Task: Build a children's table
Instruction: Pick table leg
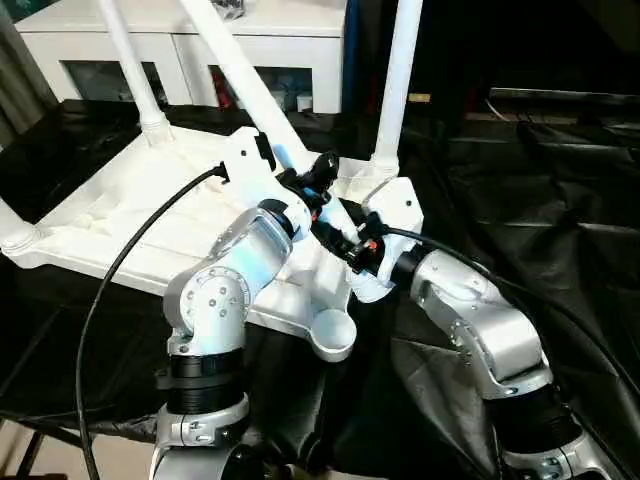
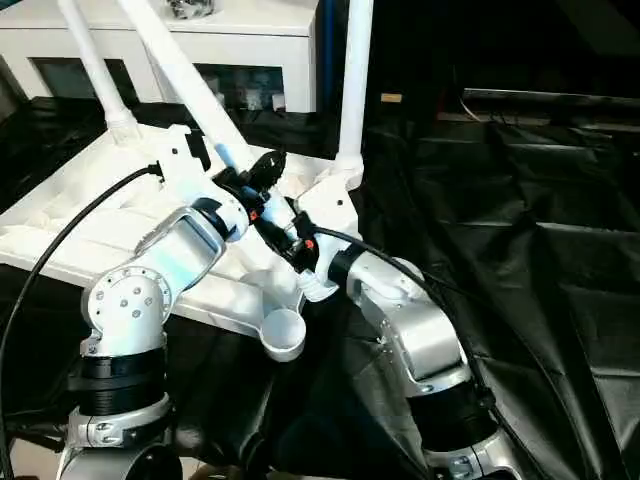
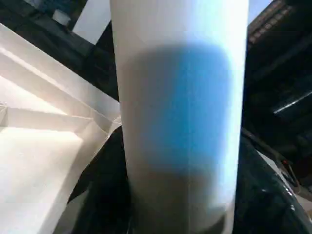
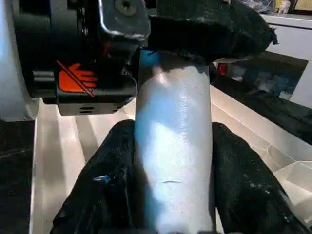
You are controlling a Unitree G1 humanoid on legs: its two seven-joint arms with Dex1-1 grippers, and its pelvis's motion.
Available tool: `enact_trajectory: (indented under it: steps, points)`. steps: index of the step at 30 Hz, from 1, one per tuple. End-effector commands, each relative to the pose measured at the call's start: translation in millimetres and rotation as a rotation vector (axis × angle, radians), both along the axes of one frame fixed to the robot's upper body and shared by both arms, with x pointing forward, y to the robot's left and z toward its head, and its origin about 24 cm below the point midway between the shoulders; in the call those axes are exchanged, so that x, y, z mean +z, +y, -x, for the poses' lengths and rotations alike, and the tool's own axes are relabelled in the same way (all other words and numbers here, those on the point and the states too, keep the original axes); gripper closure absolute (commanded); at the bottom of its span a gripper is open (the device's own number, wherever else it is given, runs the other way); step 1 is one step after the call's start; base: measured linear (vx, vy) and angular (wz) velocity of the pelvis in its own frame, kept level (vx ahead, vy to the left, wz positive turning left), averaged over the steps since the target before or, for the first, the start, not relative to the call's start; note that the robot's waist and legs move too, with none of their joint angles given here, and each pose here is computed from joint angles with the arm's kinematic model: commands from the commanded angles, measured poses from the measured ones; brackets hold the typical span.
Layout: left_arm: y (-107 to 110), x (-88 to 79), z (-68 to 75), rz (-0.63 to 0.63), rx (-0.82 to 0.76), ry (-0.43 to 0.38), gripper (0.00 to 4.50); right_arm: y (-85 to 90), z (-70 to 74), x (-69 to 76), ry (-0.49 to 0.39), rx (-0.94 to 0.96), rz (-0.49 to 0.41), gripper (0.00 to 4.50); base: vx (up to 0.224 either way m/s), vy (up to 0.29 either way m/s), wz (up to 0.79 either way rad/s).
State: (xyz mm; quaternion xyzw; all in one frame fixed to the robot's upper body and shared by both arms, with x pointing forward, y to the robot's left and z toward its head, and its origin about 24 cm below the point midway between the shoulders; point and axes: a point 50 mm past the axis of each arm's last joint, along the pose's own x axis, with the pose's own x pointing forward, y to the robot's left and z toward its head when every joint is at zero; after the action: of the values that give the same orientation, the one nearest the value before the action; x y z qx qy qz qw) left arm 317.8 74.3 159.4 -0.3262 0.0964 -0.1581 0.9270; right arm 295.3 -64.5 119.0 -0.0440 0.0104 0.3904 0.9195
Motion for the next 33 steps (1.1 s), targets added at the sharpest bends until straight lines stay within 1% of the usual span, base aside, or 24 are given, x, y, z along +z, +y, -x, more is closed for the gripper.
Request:
enact_trajectory:
  steps: [1,3,4,5,7,9,11,12,14,15,16,17,18,20,21,22,24,26,27,29,30,31,32,33]
  points:
    - [-4,-0.9,-0.8,0.015,0.019,0.026,2.37,-0.7,-2.6,11.4,-0.061,-0.018,-0.018,2.68,0.000,0.000,0.00]
    - [-4,1.0,-0.4,0.022,0.014,0.014,2.52,-0.9,-3.6,12.2,-0.053,-0.022,-0.045,1.98,0.000,0.000,0.00]
    - [-4,1.4,-0.4,0.024,0.010,0.009,2.52,-1.4,-4.1,12.4,-0.049,-0.025,-0.054,1.98,0.000,0.000,0.00]
    - [-4,2.1,-0.3,0.026,0.002,0.001,2.55,-1.7,-3.9,11.8,-0.023,-0.017,-0.080,1.95,0.000,0.000,0.00]
    - [-4,3.1,-0.2,0.024,-0.010,-0.012,2.57,-2.2,-3.4,12.7,-0.016,-0.001,-0.100,1.77,0.000,0.000,0.00]
    - [-2,5.9,-0.5,-0.015,-0.052,-0.060,2.61,-7.8,-3.9,14.0,-0.001,0.007,-0.113,1.50,0.000,0.000,0.00]
    - [1,7.9,-0.6,-0.034,-0.090,-0.093,2.62,-12.6,-4.0,14.4,0.014,0.025,-0.115,1.44,0.000,0.000,0.00]
    - [3,10.6,-0.4,-0.048,-0.139,-0.130,2.62,-17.4,-3.1,14.8,0.030,0.062,-0.112,1.40,0.000,0.000,0.00]
    - [5,14.0,0.8,-0.067,-0.213,-0.176,2.62,-23.9,-1.8,15.2,0.047,0.105,-0.095,1.38,0.000,0.000,0.00]
    - [7,16.1,1.6,-0.088,-0.270,-0.214,2.62,-28.3,-1.1,15.2,0.060,0.136,-0.086,1.38,0.000,0.000,0.00]
    - [7,16.8,2.1,-0.096,-0.293,-0.229,2.62,-29.9,-0.6,15.3,0.065,0.147,-0.085,1.38,0.000,0.000,0.00]
    - [8,18.2,2.4,-0.102,-0.322,-0.248,2.62,-32.1,-0.1,16.0,0.074,0.162,-0.095,1.38,0.000,0.000,0.00]
    - [11,22.5,3.7,-0.117,-0.392,-0.296,2.62,-36.5,2.9,17.8,0.099,0.224,-0.111,1.38,0.000,0.000,0.00]
    - [12,24.6,4.4,-0.121,-0.425,-0.317,2.62,-37.8,4.6,18.2,0.117,0.258,-0.118,1.38,0.000,0.000,0.00]
    - [12,29.5,6.9,-0.116,-0.488,-0.352,2.62,-40.2,7.7,18.3,0.167,0.307,-0.135,1.38,0.000,0.000,0.00]
    - [12,29.5,6.9,-0.116,-0.488,-0.352,2.62,-40.2,7.7,18.3,0.167,0.307,-0.135,1.38,0.000,0.000,0.00]
    - [11,37.0,16.3,-0.110,-0.652,-0.427,2.62,-42.8,13.9,21.2,0.239,0.406,-0.193,1.38,0.000,0.000,0.00]
    - [12,39.1,19.3,-0.101,-0.702,-0.450,2.62,-43.5,15.8,21.7,0.258,0.439,-0.201,1.38,0.000,0.000,0.00]
    - [12,39.1,19.3,-0.101,-0.702,-0.450,2.62,-43.5,15.8,21.7,0.258,0.439,-0.201,1.38,0.000,0.000,0.00]
    - [11,41.3,23.7,-0.084,-0.774,-0.476,2.62,-44.0,18.8,20.2,0.277,0.481,-0.189,1.38,0.000,0.000,0.00]
    - [10,42.5,28.7,-0.078,-0.859,-0.502,2.62,-44.2,22.3,18.1,0.297,0.529,-0.177,1.38,0.000,0.000,0.00]
    - [10,42.5,30.8,-0.077,-0.898,-0.512,2.62,-44.4,23.6,17.4,0.307,0.546,-0.174,1.38,0.000,0.000,0.00]
    - [9,42.1,32.5,-0.084,-0.933,-0.517,2.62,-44.2,25.7,16.0,0.327,0.567,-0.168,1.67,0.000,0.000,0.00]
    - [9,42.1,32.5,-0.085,-0.935,-0.517,2.62,-44.2,25.9,15.9,0.329,0.568,-0.168,1.67,0.000,0.000,0.00]
